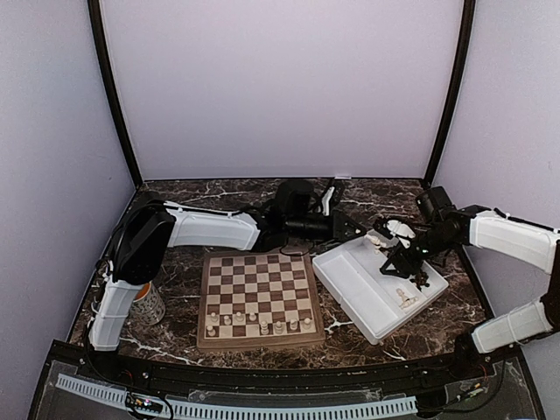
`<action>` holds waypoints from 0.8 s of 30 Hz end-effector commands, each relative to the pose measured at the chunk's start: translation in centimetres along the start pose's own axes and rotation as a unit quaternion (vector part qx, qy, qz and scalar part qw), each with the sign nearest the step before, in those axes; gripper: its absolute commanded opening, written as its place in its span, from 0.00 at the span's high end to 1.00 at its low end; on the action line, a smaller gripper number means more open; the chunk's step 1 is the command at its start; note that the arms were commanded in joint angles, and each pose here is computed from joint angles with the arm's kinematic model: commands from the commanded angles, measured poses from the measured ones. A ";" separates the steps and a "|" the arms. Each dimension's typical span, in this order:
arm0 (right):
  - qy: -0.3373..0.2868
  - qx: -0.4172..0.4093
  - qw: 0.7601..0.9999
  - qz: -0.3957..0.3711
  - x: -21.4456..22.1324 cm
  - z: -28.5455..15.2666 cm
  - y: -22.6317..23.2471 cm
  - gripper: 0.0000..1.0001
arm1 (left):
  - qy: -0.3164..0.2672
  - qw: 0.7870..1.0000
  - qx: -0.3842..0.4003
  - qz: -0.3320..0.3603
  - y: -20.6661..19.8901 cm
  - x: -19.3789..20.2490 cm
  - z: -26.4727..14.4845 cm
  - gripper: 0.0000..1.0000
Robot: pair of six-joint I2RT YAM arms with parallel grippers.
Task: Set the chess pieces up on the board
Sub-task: Pick up the queen from the chess pile.
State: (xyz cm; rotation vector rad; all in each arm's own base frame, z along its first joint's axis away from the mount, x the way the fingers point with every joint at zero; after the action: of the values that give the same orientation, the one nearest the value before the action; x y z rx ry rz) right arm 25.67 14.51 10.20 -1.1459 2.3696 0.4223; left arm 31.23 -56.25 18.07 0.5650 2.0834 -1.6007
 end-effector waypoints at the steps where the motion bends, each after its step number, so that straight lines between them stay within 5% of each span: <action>1: -0.079 0.032 0.996 -0.022 -3.9 -3.8 -0.6 0.34 | -0.015 0.999 0.032 0.017 -3.3 -1.4 -1.1 1.00; 5: -0.095 0.016 0.995 -0.033 -5.0 -4.2 -0.3 0.31 | -0.014 0.999 0.038 0.016 -3.5 -1.4 -1.1 1.00; 11: -0.076 -0.030 0.996 -0.031 -5.3 -2.4 -0.1 0.41 | -0.008 0.999 0.043 0.014 -3.7 -1.3 -1.1 1.00; 20: -0.087 -0.042 0.995 -0.030 -6.5 -2.4 -0.2 0.84 | -0.003 0.999 0.045 0.013 -3.7 -1.1 -1.0 1.00; 24: -0.081 -0.042 0.995 -0.029 -5.7 -2.2 0.0 0.92 | -0.004 0.999 0.043 0.015 -3.6 -1.1 -1.1 1.00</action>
State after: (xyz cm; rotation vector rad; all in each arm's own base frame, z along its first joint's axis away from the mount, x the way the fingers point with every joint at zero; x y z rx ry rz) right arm 27.93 17.02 14.46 -1.1716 2.2259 0.5673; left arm 30.94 -56.24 18.22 0.5705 2.0859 -1.6360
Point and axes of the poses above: each gripper's point midway between its finger pads, its own z axis out along the fingers, its own y axis along the line the jaws close on, x = y × z, the point moved 1 cm from there along -z, back along the fingers, and after that the axes turned 1 degree about z, right-handed, at the moved point
